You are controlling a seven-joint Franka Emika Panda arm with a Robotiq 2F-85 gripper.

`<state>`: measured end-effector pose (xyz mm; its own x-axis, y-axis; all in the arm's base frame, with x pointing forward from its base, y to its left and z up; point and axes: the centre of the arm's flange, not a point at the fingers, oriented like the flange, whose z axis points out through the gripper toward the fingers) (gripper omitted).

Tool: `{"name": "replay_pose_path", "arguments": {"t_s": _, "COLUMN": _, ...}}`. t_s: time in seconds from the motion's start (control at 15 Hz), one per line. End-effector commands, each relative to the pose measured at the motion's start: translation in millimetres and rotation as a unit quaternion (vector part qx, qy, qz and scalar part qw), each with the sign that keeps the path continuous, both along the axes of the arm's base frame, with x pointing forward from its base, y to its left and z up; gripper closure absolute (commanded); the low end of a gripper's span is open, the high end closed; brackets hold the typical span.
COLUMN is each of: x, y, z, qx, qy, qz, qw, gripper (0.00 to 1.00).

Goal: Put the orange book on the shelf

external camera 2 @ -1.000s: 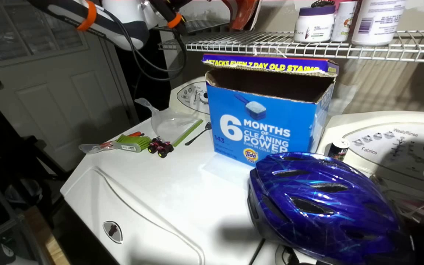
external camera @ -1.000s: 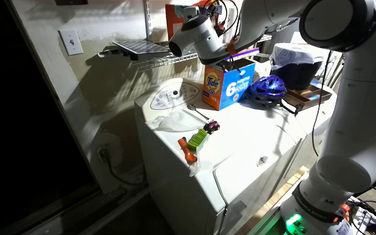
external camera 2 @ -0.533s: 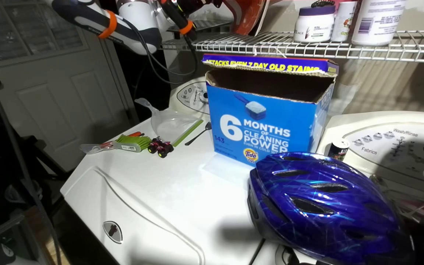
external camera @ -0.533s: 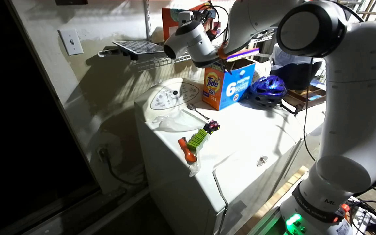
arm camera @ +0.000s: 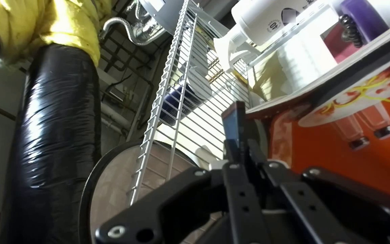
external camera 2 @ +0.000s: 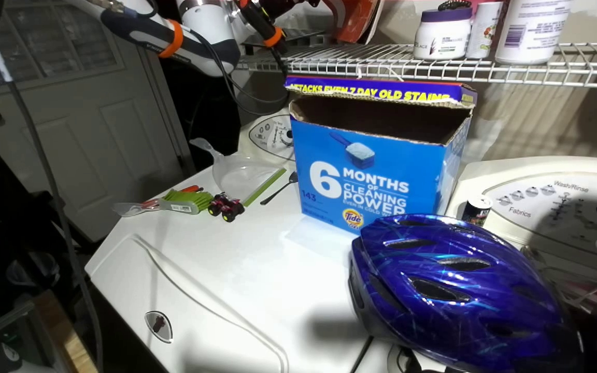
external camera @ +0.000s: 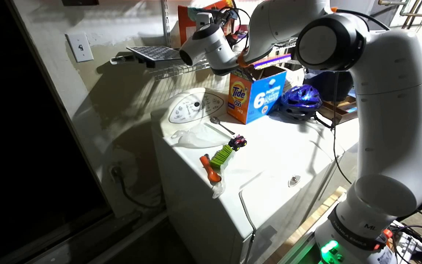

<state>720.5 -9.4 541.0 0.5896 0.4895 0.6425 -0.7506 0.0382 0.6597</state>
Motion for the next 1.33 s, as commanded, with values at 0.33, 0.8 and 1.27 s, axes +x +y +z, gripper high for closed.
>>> {"name": "replay_pose_path", "arguments": {"t_s": 0.33, "x": 17, "y": 10, "z": -19, "qx": -0.006, "qy": -0.009, "qz": 0.02, "qw": 0.9998, "gripper": 0.98}}
{"name": "replay_pose_path", "arguments": {"t_s": 0.8, "x": -1, "y": 18, "z": -3, "qx": 0.023, "qy": 0.027, "qz": 0.032, "qw": 0.9989, "gripper": 0.98}}
{"name": "replay_pose_path", "arguments": {"t_s": 1.27, "x": -19, "y": 30, "z": -5, "qx": 0.056, "qy": 0.086, "qz": 0.051, "qw": 0.9934, "gripper": 0.98}}
